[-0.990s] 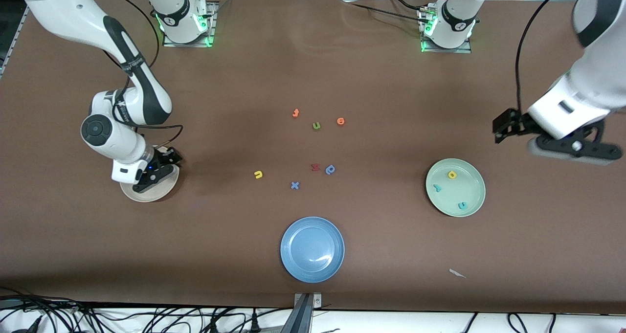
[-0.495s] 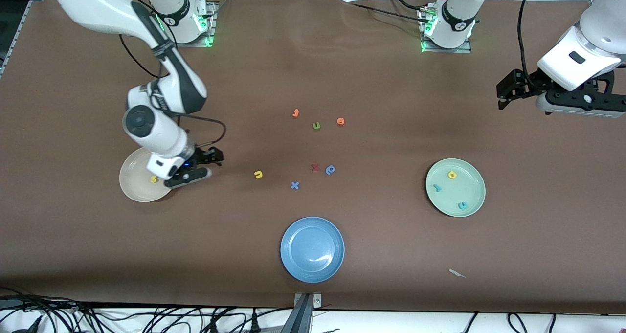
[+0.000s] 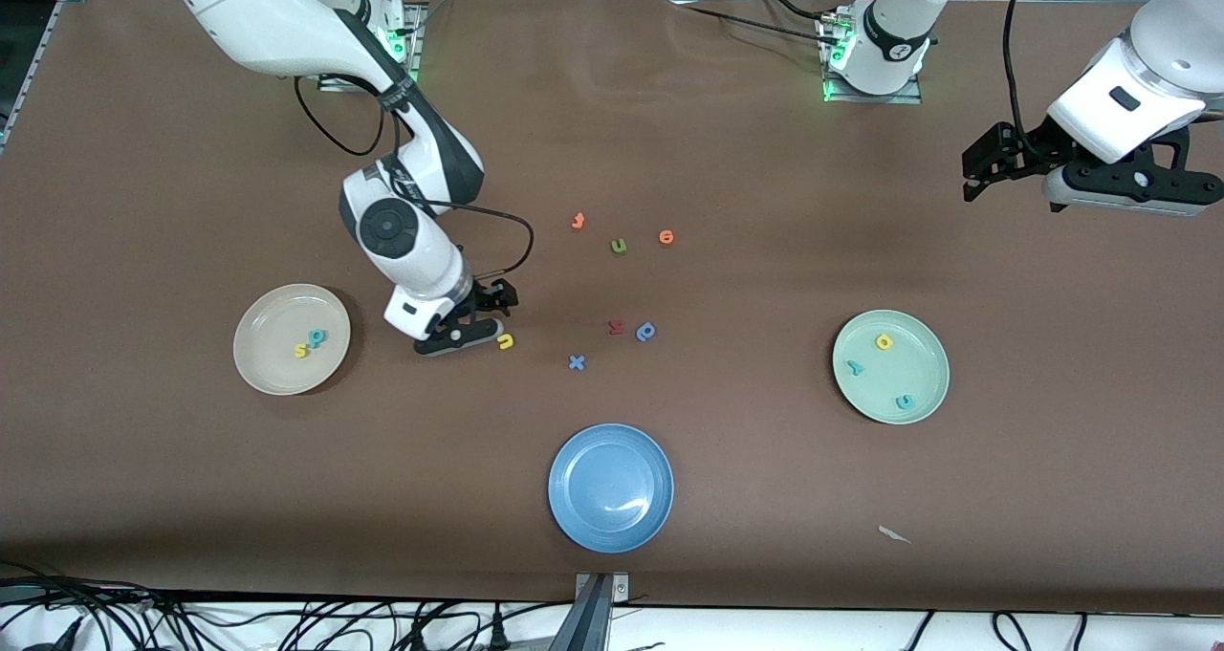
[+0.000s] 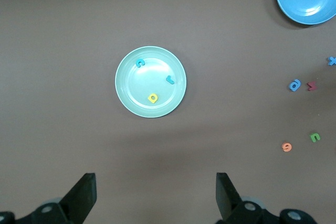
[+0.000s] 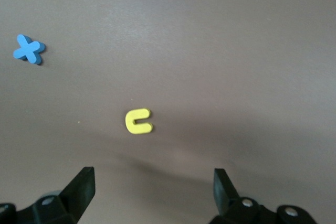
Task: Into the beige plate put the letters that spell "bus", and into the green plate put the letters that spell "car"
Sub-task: 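Lower the right gripper onto the yellow letter c and close it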
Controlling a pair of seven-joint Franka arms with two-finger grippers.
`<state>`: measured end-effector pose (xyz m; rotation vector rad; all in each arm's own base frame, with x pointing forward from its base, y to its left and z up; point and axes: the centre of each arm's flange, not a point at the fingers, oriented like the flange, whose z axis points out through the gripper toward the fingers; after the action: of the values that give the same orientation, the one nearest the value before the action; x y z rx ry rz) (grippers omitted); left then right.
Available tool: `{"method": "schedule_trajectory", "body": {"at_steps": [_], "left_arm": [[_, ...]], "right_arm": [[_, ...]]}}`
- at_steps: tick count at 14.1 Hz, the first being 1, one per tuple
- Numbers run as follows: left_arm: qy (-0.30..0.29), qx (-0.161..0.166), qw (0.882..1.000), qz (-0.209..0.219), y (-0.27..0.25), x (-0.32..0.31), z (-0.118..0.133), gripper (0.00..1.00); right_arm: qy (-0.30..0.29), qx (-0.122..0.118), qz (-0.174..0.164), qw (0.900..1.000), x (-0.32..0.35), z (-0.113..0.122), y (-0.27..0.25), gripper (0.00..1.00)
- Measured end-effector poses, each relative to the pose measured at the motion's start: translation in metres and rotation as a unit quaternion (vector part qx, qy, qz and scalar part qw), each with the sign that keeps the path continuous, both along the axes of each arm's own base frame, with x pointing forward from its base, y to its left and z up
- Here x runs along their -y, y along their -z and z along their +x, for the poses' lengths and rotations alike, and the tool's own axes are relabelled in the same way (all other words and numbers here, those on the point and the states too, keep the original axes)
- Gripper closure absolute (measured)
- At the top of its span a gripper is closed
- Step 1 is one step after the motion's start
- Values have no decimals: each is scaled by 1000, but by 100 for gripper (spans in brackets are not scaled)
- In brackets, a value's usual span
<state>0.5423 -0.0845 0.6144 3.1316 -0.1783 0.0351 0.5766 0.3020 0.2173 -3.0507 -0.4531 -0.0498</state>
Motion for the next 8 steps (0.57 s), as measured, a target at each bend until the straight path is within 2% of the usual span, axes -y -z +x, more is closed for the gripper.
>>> {"method": "schedule_trajectory", "body": {"at_steps": [5,8], "left_arm": [[-7,5,1000,-1,-5,8,-4,0],[-12,7,1000,-1,-7,5,-5,0]], "right_arm": [[-25,-16,-16,999,-33,10,21,0],[-30,-15,-26,999,-35,17,29,2]]}}
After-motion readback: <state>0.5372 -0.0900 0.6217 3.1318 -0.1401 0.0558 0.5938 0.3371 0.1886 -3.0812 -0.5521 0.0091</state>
